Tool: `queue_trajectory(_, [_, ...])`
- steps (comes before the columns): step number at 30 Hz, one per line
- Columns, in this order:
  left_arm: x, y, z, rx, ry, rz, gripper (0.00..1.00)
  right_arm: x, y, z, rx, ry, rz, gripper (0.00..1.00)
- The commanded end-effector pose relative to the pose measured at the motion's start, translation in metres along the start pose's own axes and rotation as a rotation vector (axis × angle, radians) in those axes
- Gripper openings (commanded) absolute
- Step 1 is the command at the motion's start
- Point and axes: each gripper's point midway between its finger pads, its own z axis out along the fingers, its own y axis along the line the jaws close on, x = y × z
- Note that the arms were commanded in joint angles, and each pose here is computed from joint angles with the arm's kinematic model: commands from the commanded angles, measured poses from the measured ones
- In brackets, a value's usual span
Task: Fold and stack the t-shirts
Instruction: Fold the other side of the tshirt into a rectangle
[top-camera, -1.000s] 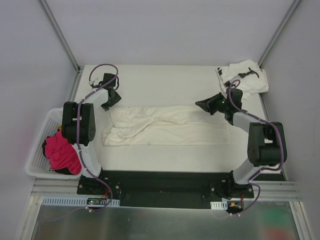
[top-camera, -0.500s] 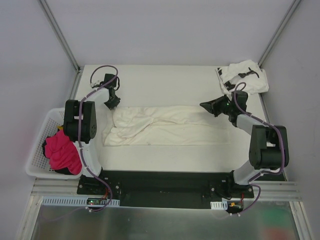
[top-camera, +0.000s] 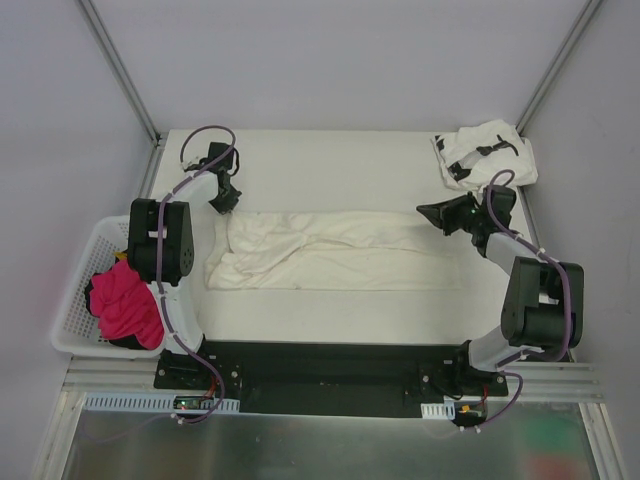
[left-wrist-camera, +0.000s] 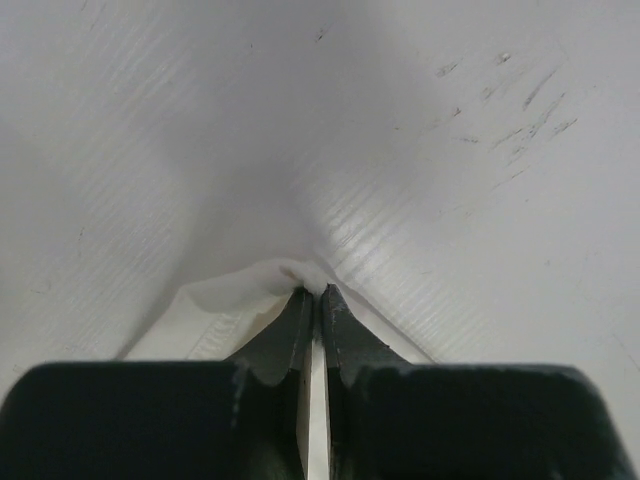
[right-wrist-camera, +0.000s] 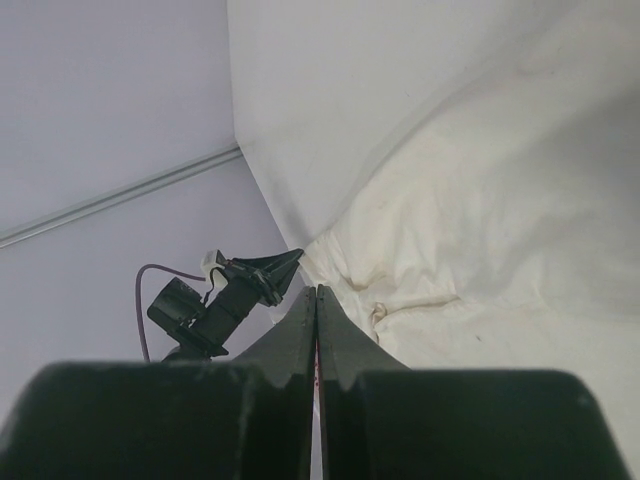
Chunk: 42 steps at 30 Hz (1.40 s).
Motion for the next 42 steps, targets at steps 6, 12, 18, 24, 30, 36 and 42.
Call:
queue_trajectory(6, [-0.020,-0.016,-0.009,0.019,-0.046,0.001,0.00,-0.002,-0.001,-0.011,-0.007,0.000,-0.003,0.01])
queue_trajectory(12, [-0.044,-0.045,-0.005,0.070,-0.081,0.024,0.00,-0.002,0.000,-0.014,-0.010,-0.003,-0.002,0.01])
queue_trajectory(18, [-0.079,-0.088,-0.002,0.156,-0.134,0.044,0.00,0.003,-0.004,-0.021,0.011,-0.004,-0.016,0.01])
queue_trajectory(24, [-0.117,-0.128,0.004,0.255,-0.175,0.070,0.00,0.006,-0.010,-0.024,0.027,-0.008,-0.025,0.01])
queue_trajectory(30, [-0.137,-0.148,0.020,0.313,-0.199,0.066,0.00,0.012,-0.024,-0.031,0.159,0.050,-0.222,0.04])
queue_trajectory(36, [-0.158,-0.155,0.033,0.389,-0.211,0.046,0.00,0.022,-0.050,-0.027,0.207,0.113,-0.253,0.08])
queue_trajectory(42, [-0.190,-0.144,0.039,0.421,-0.256,0.027,0.00,0.034,-0.053,-0.024,0.198,0.134,-0.251,0.08])
